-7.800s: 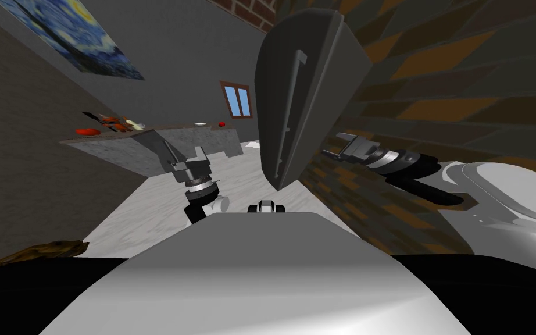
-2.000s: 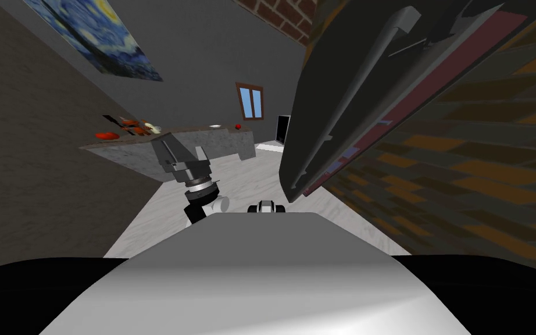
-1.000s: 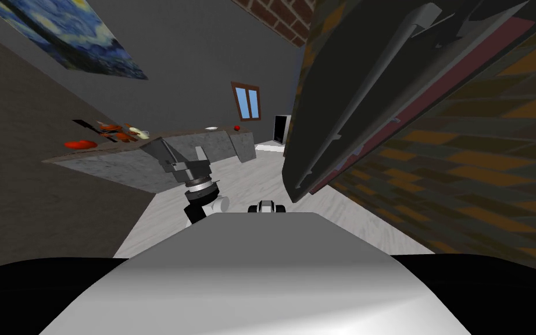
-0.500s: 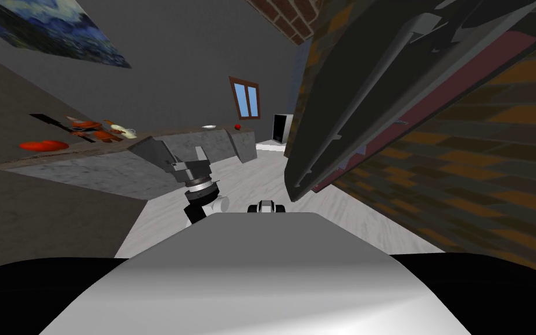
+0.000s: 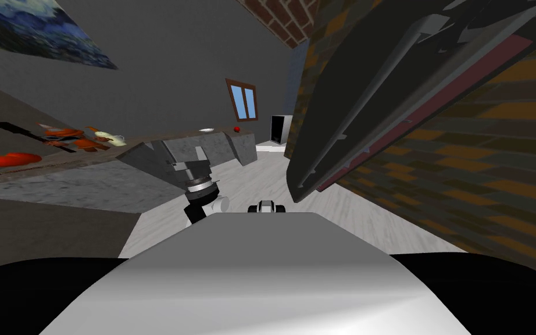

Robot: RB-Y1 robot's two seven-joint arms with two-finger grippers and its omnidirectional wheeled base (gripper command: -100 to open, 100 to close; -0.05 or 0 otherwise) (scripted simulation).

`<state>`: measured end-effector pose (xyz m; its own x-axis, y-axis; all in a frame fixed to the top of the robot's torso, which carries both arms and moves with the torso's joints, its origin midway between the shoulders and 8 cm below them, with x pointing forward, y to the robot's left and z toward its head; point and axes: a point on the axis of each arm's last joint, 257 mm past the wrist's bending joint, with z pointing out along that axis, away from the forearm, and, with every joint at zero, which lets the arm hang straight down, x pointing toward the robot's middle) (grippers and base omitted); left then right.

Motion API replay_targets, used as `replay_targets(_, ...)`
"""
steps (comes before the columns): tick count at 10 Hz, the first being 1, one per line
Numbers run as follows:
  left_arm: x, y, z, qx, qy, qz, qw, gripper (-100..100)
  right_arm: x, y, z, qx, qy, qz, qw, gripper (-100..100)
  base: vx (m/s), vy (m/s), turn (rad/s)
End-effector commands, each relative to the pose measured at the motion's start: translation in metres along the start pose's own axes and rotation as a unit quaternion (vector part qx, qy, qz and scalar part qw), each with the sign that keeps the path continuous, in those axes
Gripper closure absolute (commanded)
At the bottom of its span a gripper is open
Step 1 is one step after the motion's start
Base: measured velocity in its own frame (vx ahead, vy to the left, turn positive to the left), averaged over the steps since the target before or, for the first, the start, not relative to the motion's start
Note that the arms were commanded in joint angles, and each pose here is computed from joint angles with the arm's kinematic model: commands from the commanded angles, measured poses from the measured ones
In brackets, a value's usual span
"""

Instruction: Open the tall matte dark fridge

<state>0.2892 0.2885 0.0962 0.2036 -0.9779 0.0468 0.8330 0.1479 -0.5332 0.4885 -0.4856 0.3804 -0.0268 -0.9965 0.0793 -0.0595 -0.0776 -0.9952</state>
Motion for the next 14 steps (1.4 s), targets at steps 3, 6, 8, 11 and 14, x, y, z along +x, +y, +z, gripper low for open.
replay_targets(3,0.000,0.000,0.000,0.000,0.000,0.000,1.0000,0,0.023,-0.008,0.001,0.008,0.034,0.000,0.9994,100,0.108,0.338,-0.132)
replay_targets(6,0.000,0.000,0.000,0.000,0.000,0.000,1.0000,0,0.032,-0.003,0.003,0.002,0.047,0.000,0.9989,100,0.068,0.289,-0.086)
replay_targets(8,0.000,0.000,0.000,0.000,0.000,0.000,1.0000,0,0.050,0.000,0.004,-0.001,0.069,0.003,0.9976,100,0.106,0.205,-0.073)
replay_targets(11,0.000,0.000,0.000,0.000,0.000,0.000,1.0000,0,0.066,-0.002,0.004,0.000,0.090,0.004,0.9959,100,0.108,0.227,-0.068)
replay_targets(14,0.000,0.000,0.000,0.000,0.000,0.000,1.0000,0,0.044,-0.019,0.002,-0.005,0.082,0.006,0.9966,-100,0.061,0.047,-0.080)
